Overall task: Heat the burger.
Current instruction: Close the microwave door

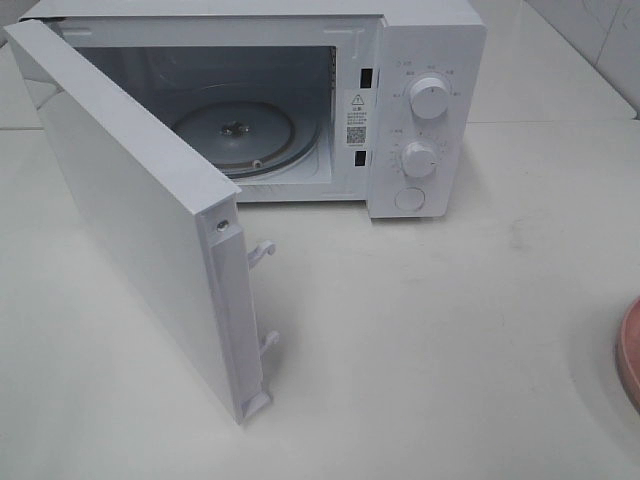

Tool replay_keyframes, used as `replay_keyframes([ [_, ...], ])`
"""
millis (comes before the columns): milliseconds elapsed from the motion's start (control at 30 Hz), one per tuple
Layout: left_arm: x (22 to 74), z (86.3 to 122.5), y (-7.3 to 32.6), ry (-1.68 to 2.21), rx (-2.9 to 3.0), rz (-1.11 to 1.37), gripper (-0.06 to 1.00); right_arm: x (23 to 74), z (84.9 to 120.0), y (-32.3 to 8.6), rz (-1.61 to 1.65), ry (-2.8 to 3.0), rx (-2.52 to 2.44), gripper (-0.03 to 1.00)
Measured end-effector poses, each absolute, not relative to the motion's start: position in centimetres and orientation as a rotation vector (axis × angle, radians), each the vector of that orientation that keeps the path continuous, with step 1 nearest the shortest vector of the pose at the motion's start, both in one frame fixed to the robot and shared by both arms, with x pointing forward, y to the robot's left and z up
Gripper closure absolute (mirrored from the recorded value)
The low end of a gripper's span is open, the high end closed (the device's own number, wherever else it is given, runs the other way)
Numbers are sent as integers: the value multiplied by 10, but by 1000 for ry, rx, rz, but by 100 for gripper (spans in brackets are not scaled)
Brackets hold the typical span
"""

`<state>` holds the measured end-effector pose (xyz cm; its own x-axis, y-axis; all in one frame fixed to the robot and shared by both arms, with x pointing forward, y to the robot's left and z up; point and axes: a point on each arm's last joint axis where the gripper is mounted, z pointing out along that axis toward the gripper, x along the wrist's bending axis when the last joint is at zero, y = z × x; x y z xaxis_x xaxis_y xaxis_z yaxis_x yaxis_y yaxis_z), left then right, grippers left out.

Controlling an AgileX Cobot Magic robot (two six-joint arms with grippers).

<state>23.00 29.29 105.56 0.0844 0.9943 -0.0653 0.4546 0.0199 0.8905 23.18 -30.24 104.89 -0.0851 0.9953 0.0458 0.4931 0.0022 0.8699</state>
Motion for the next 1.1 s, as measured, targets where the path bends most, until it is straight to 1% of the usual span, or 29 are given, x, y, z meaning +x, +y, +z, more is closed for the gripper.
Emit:
replay_keyframes([
  [1100,230,1056,293,1486,1554,842,-4,232,1049,-302,1008,1646,1552,21],
])
